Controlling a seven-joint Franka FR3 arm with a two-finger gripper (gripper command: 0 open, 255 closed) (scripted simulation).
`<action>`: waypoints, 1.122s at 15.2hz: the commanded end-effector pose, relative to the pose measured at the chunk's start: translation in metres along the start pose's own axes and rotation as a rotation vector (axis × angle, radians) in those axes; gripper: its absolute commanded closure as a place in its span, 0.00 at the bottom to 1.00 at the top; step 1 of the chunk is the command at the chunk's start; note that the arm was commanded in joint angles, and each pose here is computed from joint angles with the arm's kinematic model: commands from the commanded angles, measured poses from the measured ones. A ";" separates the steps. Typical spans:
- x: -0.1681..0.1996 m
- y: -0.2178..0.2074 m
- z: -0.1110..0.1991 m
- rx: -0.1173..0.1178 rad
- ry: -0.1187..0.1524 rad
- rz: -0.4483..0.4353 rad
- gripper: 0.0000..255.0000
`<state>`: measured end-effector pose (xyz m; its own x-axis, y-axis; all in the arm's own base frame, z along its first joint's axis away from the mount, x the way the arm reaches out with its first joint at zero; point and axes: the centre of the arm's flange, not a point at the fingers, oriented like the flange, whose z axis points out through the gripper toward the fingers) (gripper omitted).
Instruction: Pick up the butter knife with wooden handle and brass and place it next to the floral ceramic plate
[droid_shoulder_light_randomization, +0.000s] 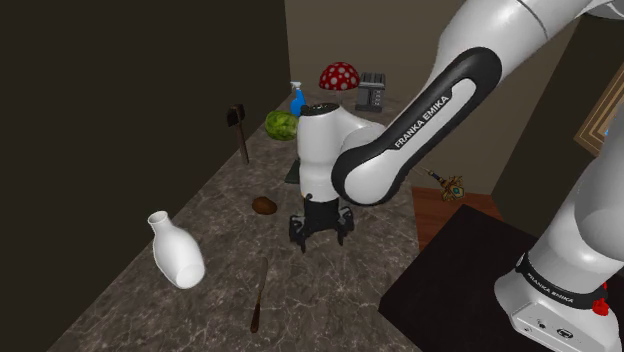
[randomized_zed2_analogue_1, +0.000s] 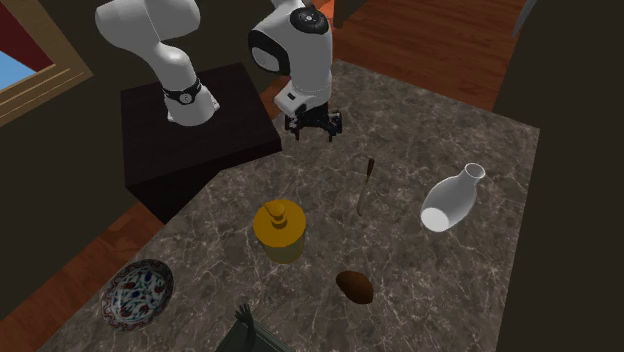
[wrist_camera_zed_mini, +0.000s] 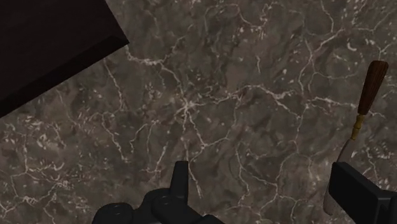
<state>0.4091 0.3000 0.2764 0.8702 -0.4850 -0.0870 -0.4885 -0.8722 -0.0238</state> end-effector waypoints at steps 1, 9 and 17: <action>0.003 -0.021 0.022 0.009 0.002 0.031 0.00; 0.023 -0.098 0.085 0.039 0.010 0.144 0.00; 0.046 -0.157 0.137 0.063 0.016 0.231 0.00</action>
<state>0.5146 0.4227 0.1434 0.7387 -0.6690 -0.0819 -0.6738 -0.7359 -0.0658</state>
